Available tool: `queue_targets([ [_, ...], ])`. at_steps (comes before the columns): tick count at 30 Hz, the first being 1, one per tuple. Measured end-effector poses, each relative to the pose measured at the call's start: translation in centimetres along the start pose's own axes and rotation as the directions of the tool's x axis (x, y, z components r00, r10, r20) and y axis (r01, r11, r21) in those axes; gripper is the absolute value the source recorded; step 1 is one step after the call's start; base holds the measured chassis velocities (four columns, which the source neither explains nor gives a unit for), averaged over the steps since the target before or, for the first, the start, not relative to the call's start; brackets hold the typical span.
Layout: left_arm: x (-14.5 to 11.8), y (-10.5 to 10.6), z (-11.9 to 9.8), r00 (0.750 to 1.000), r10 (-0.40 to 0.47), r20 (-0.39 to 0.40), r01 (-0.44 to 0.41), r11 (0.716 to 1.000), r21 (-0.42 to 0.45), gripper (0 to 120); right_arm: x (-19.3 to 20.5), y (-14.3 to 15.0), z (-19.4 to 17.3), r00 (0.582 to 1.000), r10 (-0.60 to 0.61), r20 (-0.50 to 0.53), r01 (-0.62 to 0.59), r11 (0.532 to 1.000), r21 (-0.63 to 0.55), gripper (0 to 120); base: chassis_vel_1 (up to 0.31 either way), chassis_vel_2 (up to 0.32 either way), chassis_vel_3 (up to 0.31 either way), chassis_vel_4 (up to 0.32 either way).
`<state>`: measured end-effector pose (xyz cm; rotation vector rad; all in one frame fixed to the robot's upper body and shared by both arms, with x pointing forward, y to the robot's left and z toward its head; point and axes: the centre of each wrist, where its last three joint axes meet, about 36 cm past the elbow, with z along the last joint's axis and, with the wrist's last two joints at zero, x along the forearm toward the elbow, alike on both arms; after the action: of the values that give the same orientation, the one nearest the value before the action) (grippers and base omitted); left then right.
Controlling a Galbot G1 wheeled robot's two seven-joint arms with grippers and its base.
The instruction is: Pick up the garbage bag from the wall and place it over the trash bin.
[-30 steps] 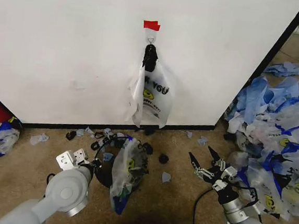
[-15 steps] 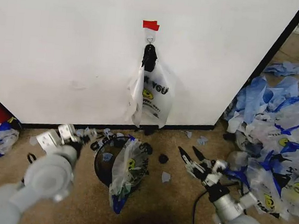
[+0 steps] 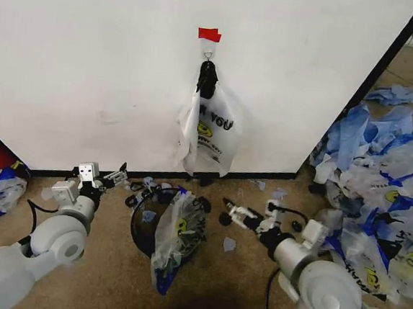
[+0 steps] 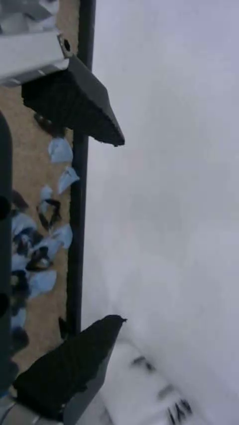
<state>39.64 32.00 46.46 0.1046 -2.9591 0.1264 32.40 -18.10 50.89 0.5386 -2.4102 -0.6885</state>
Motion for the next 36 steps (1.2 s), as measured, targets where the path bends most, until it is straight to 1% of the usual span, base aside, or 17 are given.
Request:
queue_targets([
  [1, 0.0, 0.1, 0.1, 1.0, -0.007, -0.002, 0.007, 1.0, -0.007, 100, -0.4, 0.5, 0.3, 1.0, 0.002, -0.025, -0.002, 1.0, 0.006, 100, 0.0, 0.0, 0.0, 0.0],
  [2, 0.0, 0.1, 0.1, 1.0, -0.007, -0.002, 0.007, 1.0, -0.007, 100, -0.4, 0.5, 0.3, 1.0, 0.002, -0.025, -0.002, 1.0, 0.006, 100, 0.0, 0.0, 0.0, 0.0],
  [7, 0.2, 0.6, 0.4, 0.999, -0.031, -0.007, 0.031, 0.999, -0.027, 100, -2.8, 2.0, 0.8, 0.991, 0.072, -0.112, -0.068, 0.997, 0.044, 100, 0.0, 0.0, 0.0, 0.0],
  [17, 0.6, 0.7, 1.4, 0.997, -0.07, -0.038, 0.069, 0.997, -0.017, 100, -6.4, 3.9, 0.7, 0.98, 0.122, -0.157, -0.112, 0.991, 0.071, 100, 0.0, 0.0, 0.0, 0.0],
  [24, 0.9, 0.7, 1.8, 0.996, -0.076, -0.048, 0.075, 0.997, -0.015, 100, -7.8, 3.7, 1.9, 0.968, 0.169, -0.186, -0.152, 0.983, 0.102, 100, 0.0, 0.0, 0.0, 0.0],
  [36, 1.7, 0.3, 3.3, 0.995, -0.074, -0.062, 0.074, 0.997, -0.004, 100, -10.7, 4.1, 3.8, 0.956, 0.207, -0.207, -0.191, 0.977, 0.096, 100, 0.0, 0.0, 0.0, 0.0],
])
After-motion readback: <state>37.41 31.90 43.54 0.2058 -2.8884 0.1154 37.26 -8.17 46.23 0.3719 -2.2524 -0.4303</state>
